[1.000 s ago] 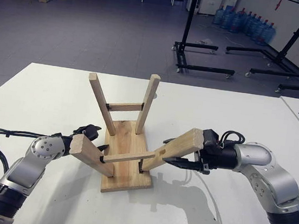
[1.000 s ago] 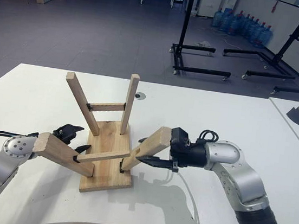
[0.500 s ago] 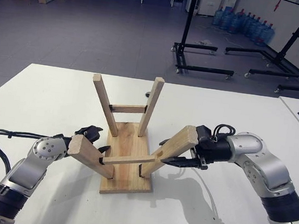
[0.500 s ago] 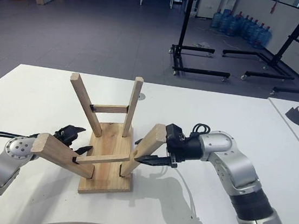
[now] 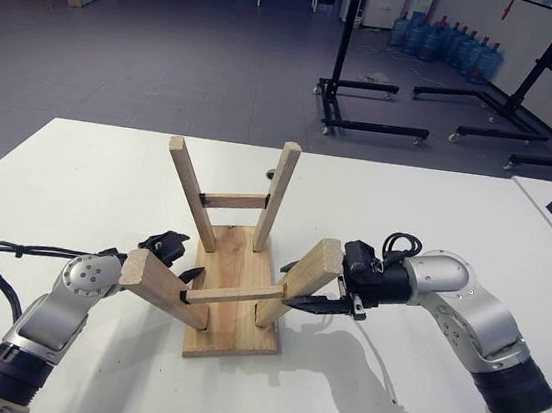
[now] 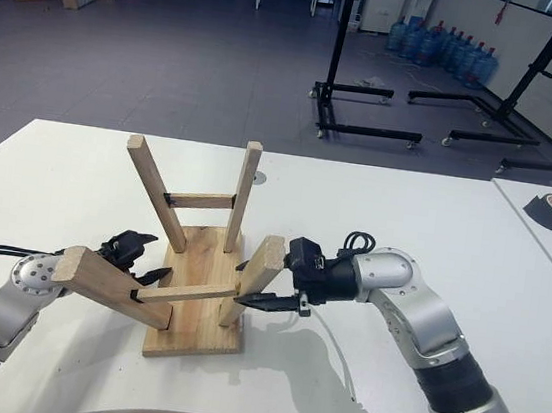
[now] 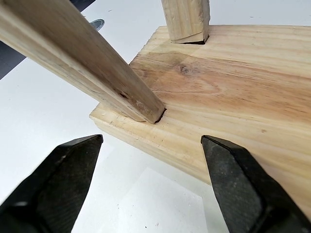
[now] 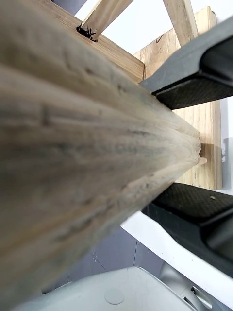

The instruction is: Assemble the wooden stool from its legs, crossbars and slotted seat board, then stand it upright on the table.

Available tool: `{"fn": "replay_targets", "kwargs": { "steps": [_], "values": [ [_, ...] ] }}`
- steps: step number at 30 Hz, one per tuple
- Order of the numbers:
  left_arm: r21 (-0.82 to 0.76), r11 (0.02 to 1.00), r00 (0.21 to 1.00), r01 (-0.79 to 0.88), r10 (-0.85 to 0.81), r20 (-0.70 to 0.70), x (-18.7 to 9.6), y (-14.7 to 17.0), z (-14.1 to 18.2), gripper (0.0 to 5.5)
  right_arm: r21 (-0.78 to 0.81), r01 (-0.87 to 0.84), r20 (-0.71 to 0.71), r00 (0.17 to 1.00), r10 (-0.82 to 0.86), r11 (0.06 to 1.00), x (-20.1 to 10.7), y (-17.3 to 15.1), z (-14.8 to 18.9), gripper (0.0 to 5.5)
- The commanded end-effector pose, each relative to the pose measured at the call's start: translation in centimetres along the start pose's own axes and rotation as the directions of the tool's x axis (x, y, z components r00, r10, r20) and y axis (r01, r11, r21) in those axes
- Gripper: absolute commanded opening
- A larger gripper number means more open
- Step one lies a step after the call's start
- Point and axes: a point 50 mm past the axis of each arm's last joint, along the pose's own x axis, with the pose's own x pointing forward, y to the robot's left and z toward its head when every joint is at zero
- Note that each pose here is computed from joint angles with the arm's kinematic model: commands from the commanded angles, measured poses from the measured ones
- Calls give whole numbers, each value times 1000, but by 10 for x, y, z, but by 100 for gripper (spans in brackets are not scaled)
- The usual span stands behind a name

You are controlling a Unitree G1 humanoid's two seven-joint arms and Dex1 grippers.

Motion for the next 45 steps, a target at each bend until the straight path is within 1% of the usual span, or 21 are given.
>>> {"fn": "replay_targets", "kwargs": {
  "steps": [1,5,13,21,29,34,37,45],
  "values": [
    [-49,997,993,53,-57,-104,4,-16,-21,371,91,33,-165,986,-18,995,2,11,-37,203],
    [-49,998,993,51,-56,-105,4,-17,-21,371,77,27,-166,986,-14,997,1,17,-40,203],
    [-48,998,993,48,-53,-103,5,-16,-21,371,56,16,-188,982,-5,998,2,19,-43,203],
    [-61,997,995,41,-46,-90,7,-16,-19,371,20,38,-206,978,-33,999,-1,23,-47,203],
    [-56,997,994,44,-49,-95,8,-15,-20,371,-25,-2,-255,967,-5,1000,-3,28,-54,204],
    [-50,998,994,48,-52,-98,8,-16,-21,371,-45,-32,-246,969,20,998,-3,24,-50,206],
    [-49,997,994,53,-58,-97,8,-16,-20,371,-84,-58,-255,966,35,995,-3,23,-46,206],
    [-68,996,994,50,-56,-93,7,-19,-22,371,-114,-82,-299,953,45,990,-13,27,-50,207]
  ]
}}
